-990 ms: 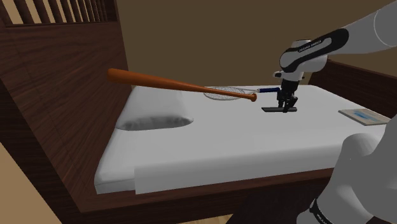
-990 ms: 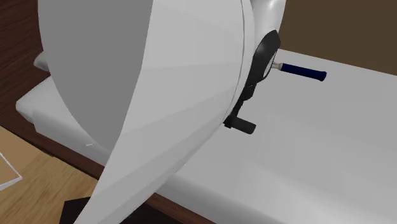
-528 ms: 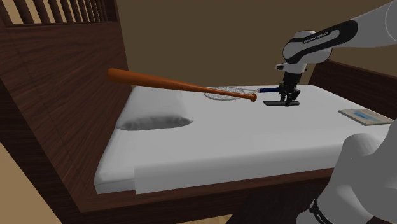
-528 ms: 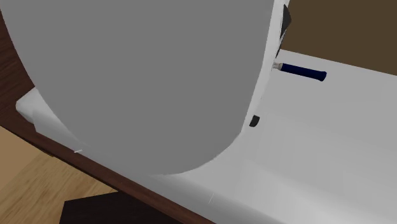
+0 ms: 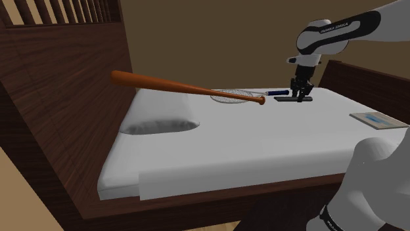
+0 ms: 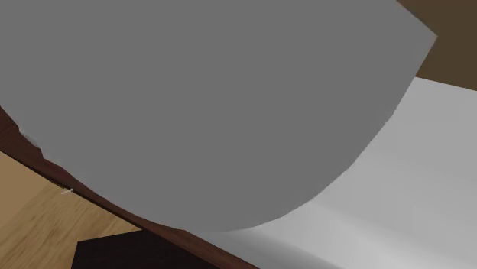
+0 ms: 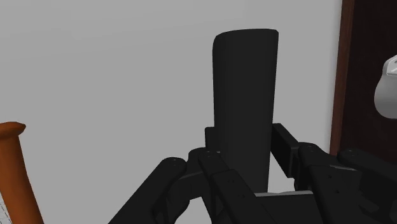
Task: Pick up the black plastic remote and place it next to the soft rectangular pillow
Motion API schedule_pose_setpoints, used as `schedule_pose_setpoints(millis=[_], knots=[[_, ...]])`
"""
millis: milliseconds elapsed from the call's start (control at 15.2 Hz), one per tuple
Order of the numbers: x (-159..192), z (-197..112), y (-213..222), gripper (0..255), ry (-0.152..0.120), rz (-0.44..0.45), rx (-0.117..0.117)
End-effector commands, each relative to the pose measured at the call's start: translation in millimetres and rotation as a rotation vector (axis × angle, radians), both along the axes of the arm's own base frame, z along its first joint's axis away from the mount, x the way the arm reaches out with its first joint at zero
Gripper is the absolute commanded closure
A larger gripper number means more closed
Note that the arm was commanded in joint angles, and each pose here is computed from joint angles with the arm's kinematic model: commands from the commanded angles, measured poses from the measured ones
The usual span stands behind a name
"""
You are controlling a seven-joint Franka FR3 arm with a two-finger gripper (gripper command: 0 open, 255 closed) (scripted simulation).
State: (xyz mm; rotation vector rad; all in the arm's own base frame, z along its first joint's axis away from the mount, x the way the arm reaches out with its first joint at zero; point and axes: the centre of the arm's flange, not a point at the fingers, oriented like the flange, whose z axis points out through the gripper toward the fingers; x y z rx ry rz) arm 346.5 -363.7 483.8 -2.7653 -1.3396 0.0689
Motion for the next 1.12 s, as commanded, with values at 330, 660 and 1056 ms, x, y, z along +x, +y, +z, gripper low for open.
schedule_pose_setpoints(millis=[330,660,1056], knots=[[0.5,36.8,-0.2,255,0.0,0.0,0.0],[20.7,38.3,48.6,255,0.0,0.0,0.0],[51.0,38.3,121.8,255,0.0,0.0,0.0]])
